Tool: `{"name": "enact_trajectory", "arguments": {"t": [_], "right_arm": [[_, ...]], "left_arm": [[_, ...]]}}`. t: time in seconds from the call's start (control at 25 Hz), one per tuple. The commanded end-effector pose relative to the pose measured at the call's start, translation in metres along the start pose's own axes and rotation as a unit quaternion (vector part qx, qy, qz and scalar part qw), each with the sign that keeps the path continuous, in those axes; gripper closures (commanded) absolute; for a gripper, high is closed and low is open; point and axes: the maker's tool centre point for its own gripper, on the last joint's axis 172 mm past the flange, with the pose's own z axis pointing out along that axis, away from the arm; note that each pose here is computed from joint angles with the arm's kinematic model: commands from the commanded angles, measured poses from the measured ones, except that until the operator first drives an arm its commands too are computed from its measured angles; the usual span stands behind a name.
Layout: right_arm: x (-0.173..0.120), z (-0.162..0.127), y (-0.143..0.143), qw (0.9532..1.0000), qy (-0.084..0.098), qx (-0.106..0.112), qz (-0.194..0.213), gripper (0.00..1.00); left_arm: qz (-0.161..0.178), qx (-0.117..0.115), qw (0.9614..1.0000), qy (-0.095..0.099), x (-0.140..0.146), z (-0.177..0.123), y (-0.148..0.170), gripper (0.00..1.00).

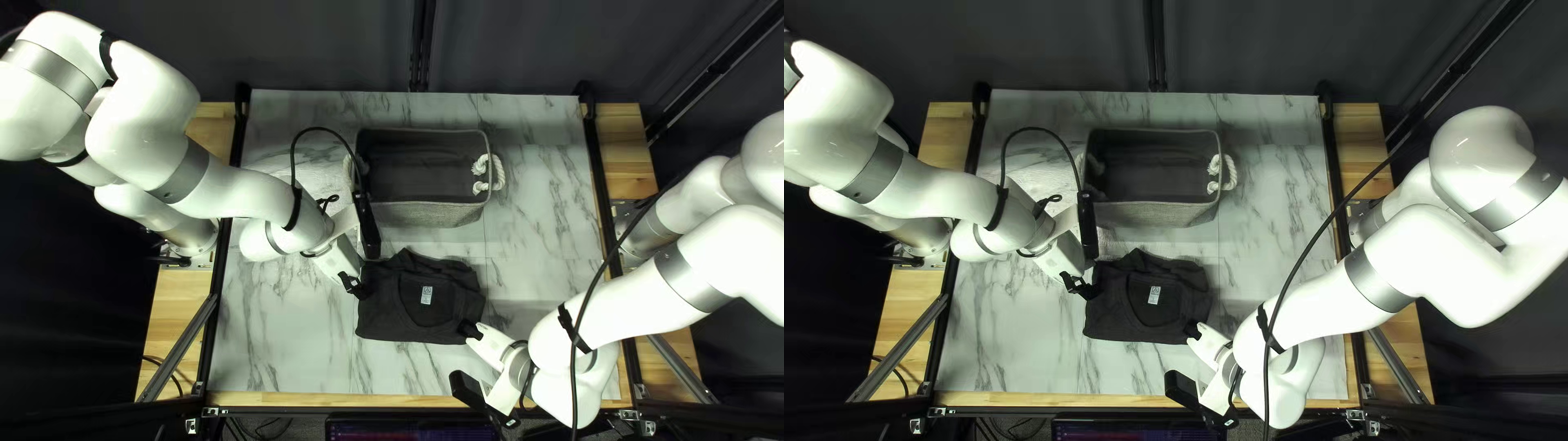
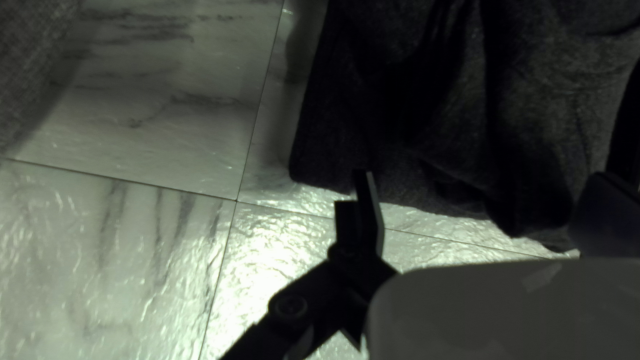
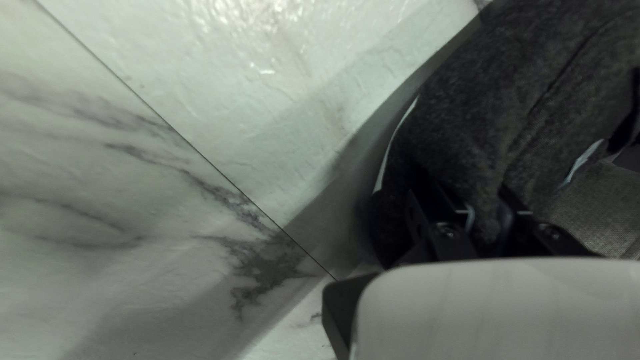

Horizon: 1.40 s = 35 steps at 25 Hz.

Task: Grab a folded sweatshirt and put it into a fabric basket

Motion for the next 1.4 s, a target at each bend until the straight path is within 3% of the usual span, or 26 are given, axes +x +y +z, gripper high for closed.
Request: {"name": "enact_trajectory", "arguments": {"t": [0.04, 1.4], "right_arm": [[0.000, 0.000, 0.001, 1.0000, -0.001, 0.001, 0.000, 1.00], [0.001, 0.000, 0.004, 1.0000, -0.007, 0.002, -0.002, 1.00]], "left_arm": [[-0.004, -0.002, 1.0000, -0.002, 0.002, 0.002, 0.003, 0.00], [-0.025, -0.009, 0.9993, -0.028, 0.008, 0.024, 0.007, 0.00]]}}
